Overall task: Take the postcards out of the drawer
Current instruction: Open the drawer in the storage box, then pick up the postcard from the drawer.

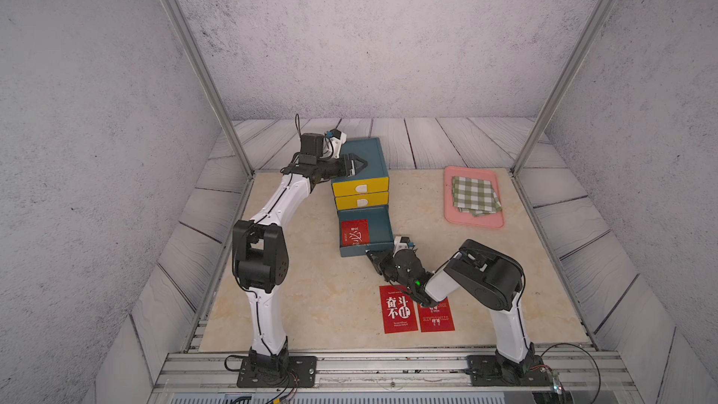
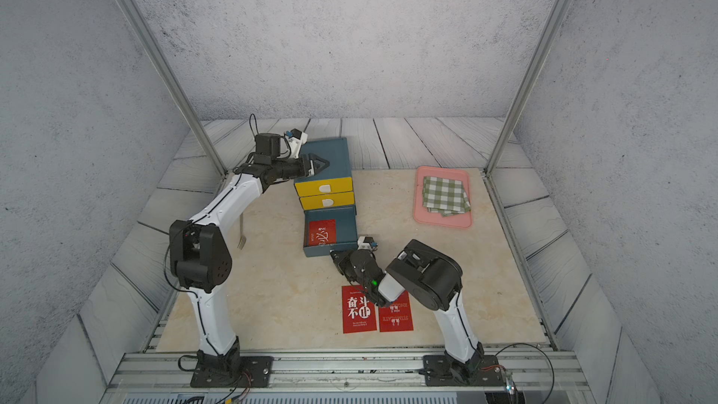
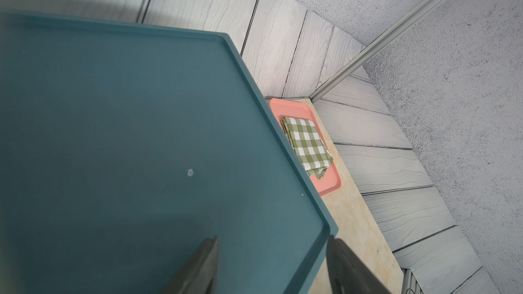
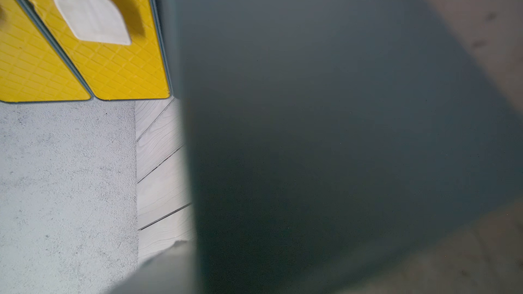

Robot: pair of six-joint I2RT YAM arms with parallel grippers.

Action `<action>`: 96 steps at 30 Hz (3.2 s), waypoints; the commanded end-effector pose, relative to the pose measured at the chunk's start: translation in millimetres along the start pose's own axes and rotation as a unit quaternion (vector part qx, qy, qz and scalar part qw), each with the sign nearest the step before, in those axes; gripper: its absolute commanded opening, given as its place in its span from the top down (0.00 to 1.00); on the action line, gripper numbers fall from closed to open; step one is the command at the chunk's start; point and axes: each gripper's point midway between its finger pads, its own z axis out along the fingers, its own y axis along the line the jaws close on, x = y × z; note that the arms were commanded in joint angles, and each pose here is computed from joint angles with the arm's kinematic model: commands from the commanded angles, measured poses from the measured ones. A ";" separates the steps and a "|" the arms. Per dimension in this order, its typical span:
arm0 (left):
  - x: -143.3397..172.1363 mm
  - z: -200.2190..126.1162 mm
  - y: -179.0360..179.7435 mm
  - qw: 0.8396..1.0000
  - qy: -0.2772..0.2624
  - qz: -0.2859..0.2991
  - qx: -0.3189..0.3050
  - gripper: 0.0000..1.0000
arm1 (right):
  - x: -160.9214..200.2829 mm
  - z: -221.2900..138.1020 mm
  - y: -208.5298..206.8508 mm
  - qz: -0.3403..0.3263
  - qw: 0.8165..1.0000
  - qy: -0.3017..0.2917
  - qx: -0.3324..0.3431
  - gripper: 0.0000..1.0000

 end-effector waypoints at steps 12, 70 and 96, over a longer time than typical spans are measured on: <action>65.1 5.7 60.3 0.988 0.086 -0.104 -0.075 0.34 | 8.6 -17.6 -19.8 -0.002 0.999 0.003 0.037 1.00; 52.9 -135.2 -35.4 0.988 -0.066 -0.055 -0.130 0.23 | -43.7 -54.4 90.5 -0.343 0.909 0.159 0.174 0.17; 220.7 -87.2 63.0 0.960 0.108 -0.163 -0.200 0.73 | -38.0 33.7 30.9 -0.320 0.886 0.242 0.234 0.17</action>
